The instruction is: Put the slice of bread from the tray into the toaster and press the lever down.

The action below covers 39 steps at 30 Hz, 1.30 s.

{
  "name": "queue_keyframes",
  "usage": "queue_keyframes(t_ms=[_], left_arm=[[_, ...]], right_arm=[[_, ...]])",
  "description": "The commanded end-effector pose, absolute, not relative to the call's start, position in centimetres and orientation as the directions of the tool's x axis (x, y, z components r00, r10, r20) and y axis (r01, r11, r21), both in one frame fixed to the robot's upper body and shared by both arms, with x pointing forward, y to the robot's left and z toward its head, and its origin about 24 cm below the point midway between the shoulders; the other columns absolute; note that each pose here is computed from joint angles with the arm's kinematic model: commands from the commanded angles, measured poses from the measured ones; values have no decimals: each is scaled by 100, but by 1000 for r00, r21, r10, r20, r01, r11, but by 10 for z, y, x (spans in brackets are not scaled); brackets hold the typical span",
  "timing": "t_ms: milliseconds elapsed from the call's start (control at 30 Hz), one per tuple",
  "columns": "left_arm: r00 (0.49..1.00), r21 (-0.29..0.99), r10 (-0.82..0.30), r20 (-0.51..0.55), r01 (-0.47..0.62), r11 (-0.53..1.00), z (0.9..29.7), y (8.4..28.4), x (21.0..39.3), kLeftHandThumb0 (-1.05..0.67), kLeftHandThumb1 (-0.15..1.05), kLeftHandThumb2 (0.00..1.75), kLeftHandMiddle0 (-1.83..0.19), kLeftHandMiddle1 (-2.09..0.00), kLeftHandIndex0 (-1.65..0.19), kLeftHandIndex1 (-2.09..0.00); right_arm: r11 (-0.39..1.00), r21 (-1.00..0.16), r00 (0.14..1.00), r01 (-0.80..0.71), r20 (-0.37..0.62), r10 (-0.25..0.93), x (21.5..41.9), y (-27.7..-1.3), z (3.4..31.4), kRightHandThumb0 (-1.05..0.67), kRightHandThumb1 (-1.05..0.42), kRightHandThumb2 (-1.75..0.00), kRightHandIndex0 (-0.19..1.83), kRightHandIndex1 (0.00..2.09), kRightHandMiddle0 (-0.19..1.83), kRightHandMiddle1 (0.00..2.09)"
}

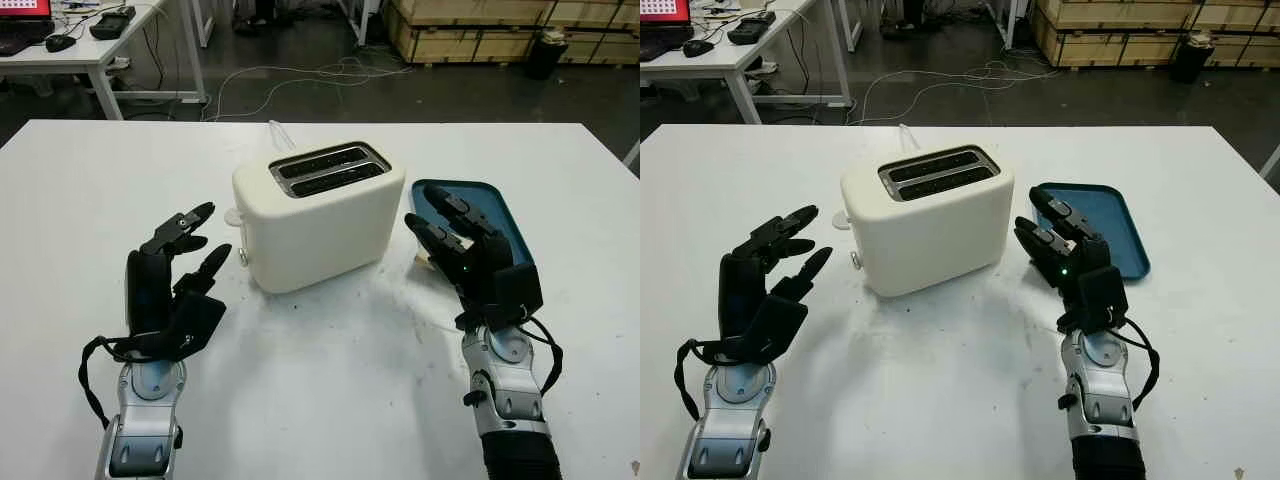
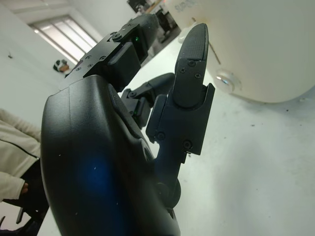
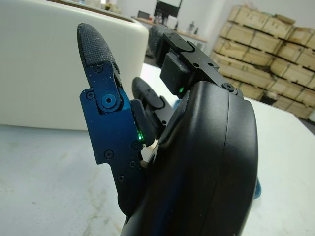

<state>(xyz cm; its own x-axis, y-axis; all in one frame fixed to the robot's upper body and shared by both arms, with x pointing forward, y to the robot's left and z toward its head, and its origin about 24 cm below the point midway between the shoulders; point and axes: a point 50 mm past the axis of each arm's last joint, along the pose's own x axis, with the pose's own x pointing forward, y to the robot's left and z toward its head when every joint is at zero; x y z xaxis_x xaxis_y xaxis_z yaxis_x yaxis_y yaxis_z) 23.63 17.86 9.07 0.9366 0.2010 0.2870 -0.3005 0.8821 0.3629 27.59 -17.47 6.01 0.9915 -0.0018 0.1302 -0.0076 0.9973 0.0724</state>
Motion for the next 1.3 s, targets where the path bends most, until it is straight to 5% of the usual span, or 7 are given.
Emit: queue_keyframes(t_ms=[0, 533, 867, 1267], left_arm=[[933, 355, 197, 301, -301, 885, 94, 178, 238, -58, 92, 14, -50, -91, -74, -9], [932, 347, 198, 303, -302, 888, 94, 178, 238, -59, 92, 15, -50, -91, -74, -8], [930, 356, 197, 312, -307, 883, 95, 177, 239, -58, 92, 15, -51, -91, -74, -8], [929, 363, 191, 317, -305, 881, 98, 177, 241, -58, 92, 16, -52, -91, -74, -7]], right_arm=[[997, 80, 986, -17, 166, 4, 279, -173, 67, -65, -83, 0, 80, 1, 72, 0], [999, 44, 978, -18, 206, 9, 270, -178, 73, -63, -83, 0, 77, 0, 70, 0], [764, -576, 895, 292, 446, -6, 242, -223, 79, -54, -84, 0, 68, 0, 64, 0], [380, -882, 931, 279, 345, 118, 232, -246, 49, -59, -82, 0, 49, 0, 50, 0]])
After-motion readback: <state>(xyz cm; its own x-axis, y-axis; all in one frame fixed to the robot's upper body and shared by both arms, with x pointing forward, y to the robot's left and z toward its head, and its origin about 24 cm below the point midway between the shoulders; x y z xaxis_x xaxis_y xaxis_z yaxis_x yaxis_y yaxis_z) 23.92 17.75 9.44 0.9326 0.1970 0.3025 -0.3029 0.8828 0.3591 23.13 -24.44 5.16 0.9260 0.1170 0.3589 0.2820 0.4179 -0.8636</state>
